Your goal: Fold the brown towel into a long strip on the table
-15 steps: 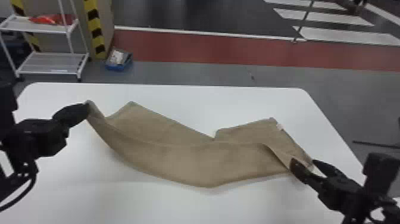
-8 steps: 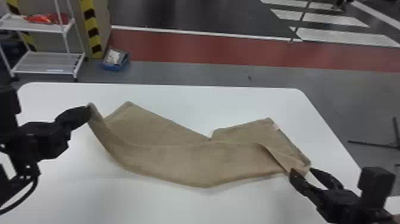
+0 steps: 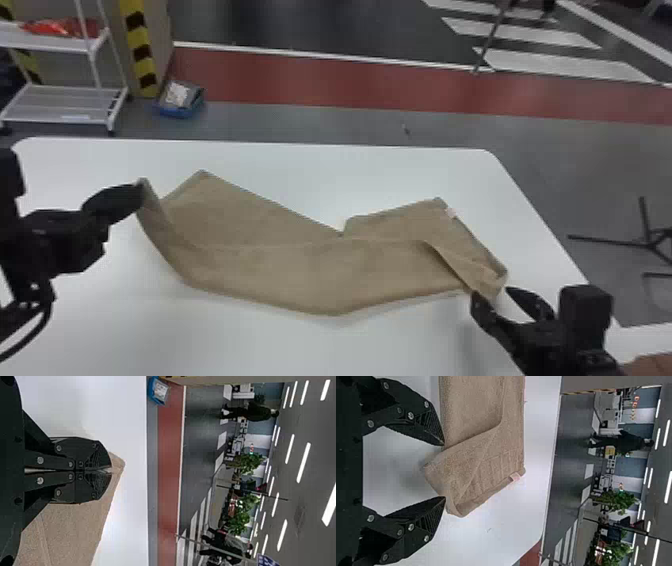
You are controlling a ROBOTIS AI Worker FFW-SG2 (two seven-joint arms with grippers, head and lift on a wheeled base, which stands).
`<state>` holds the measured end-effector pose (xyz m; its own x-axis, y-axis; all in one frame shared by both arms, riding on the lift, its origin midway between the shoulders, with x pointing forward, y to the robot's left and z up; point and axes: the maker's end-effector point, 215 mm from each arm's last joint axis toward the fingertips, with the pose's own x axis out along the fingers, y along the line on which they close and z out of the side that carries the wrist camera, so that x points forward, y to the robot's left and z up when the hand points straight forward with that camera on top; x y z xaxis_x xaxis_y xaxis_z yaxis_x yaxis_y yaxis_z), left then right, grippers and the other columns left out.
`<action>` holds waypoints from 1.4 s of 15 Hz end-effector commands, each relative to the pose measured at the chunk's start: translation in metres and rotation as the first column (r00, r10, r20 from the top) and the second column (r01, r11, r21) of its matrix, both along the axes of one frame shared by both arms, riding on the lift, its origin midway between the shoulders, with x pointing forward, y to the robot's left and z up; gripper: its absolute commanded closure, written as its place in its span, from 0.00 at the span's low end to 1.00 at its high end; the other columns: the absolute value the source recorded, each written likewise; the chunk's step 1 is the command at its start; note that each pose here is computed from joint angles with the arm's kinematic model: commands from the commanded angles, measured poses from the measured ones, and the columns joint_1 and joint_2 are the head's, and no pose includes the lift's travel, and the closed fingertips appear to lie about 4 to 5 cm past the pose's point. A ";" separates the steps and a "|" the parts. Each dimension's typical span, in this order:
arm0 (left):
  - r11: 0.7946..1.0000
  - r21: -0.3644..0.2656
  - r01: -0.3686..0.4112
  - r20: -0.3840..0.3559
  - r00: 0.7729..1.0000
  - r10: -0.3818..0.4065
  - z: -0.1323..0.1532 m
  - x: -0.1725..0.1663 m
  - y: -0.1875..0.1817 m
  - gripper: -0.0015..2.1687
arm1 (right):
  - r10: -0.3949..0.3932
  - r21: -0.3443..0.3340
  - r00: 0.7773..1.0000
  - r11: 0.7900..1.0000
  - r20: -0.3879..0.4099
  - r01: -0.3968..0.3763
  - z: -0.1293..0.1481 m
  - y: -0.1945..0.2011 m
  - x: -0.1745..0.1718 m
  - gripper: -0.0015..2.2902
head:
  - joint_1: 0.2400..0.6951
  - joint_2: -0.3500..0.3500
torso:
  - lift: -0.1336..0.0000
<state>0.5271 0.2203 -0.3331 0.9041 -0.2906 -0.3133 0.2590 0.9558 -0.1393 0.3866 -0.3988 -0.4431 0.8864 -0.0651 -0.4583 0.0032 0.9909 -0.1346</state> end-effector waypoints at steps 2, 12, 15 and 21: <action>1.000 0.000 0.000 0.000 1.000 0.000 -0.002 0.001 0.001 0.80 | 0.015 -0.062 0.999 0.998 -0.041 -0.018 -0.013 0.003 -0.002 0.21 | 1.00 0.19 | 0.08; 1.000 0.001 -0.002 -0.002 1.000 0.002 -0.004 0.002 0.002 0.80 | 0.006 -0.163 0.999 0.987 -0.042 -0.013 -0.008 0.006 0.009 0.39 | 1.00 0.21 | 0.08; 1.000 0.000 -0.004 -0.003 1.000 0.004 -0.005 0.002 0.002 0.80 | -0.008 -0.153 1.000 0.988 -0.030 0.004 -0.004 -0.002 0.010 0.61 | 1.00 0.21 | 0.08; 1.000 -0.003 -0.017 0.027 0.999 0.017 0.013 0.001 0.011 0.80 | -0.032 -0.064 0.999 0.997 0.035 0.035 0.033 -0.026 0.023 0.67 | 1.00 0.18 | 0.08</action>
